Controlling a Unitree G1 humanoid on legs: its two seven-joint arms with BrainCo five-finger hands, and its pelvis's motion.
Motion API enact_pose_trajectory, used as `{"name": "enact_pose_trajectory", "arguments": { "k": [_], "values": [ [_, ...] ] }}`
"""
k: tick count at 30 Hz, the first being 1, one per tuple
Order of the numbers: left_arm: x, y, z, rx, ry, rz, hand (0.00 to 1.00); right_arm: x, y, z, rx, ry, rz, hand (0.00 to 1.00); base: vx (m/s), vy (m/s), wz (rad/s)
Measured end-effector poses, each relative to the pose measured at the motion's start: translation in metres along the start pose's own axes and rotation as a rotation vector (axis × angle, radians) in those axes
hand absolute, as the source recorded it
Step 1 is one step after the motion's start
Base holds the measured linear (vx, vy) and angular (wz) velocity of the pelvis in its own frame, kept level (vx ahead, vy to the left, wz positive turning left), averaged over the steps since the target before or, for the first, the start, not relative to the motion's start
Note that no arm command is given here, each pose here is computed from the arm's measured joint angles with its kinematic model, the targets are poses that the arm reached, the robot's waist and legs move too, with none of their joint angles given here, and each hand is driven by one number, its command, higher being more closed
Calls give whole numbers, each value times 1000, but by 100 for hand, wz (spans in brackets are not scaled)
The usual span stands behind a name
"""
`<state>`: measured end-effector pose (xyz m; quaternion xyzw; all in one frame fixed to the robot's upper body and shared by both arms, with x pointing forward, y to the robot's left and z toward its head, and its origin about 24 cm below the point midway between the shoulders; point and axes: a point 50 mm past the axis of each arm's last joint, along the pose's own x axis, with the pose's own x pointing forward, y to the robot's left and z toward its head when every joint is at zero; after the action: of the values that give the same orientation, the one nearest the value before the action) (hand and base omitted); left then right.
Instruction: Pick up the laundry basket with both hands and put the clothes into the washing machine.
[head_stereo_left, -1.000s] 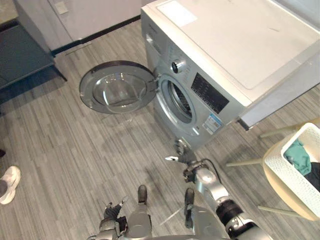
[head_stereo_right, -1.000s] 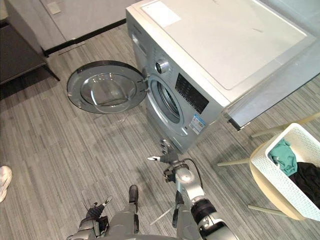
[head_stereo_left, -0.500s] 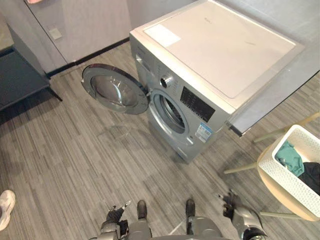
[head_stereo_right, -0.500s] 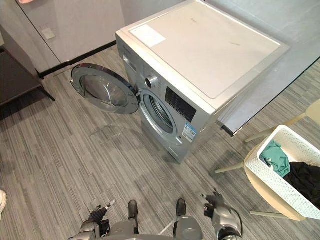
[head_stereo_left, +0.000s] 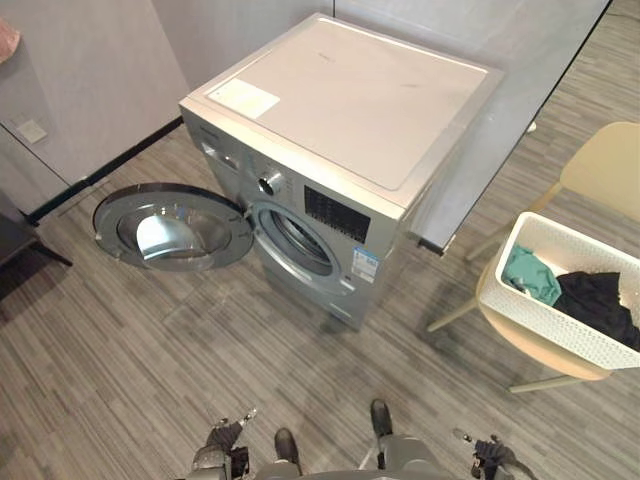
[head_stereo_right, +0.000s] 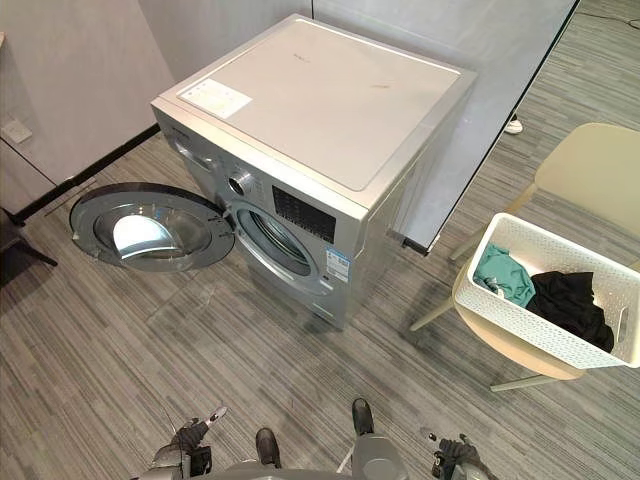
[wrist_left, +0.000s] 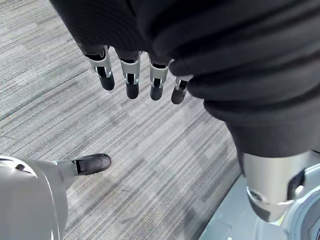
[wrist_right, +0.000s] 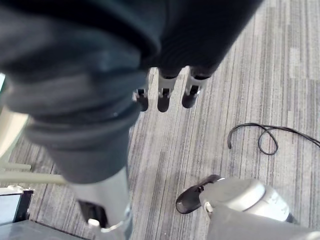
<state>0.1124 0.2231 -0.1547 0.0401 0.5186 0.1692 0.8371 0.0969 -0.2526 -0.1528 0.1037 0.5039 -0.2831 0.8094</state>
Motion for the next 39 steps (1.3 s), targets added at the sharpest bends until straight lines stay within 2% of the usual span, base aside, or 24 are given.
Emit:
{"name": "enact_pose_trajectory", "arguments": {
  "k": [9, 13, 17, 23, 30, 35, 38, 39],
  "values": [
    [5, 21, 19, -21, -38, 58, 0, 1, 13, 13, 7, -44, 30, 0, 27, -4, -2],
    [3, 4, 11, -36, -9, 21, 0, -1, 23, 5, -4, -30, 55, 0, -24, -3, 0],
    [-3, -11, -12, -41, 51, -16, 0, -2, 20, -3, -22, -11, 44, 0, -21, 0, 25],
    [-9, -8, -38, -26, 118, -12, 0, -3, 17, -13, -12, 13, 39, 0, 7, 23, 25],
    [-6, -15, -23, 16, 77, -32, 0, -10, 56, -12, 13, -21, 143, 0, -77, 48, -28],
    [-5, -11, -18, -91, 69, 4, 0, -17, 79, 1, 63, -97, 203, 0, -79, -10, -167],
    [-3, -9, -10, -105, 46, 7, 0, -16, 62, -17, 70, -45, 149, 0, 7, -202, -147],
    [-3, -17, -4, -127, 36, -10, 0, -13, 51, -18, 62, -35, 117, 0, -5, -149, -59]
  ]
}}
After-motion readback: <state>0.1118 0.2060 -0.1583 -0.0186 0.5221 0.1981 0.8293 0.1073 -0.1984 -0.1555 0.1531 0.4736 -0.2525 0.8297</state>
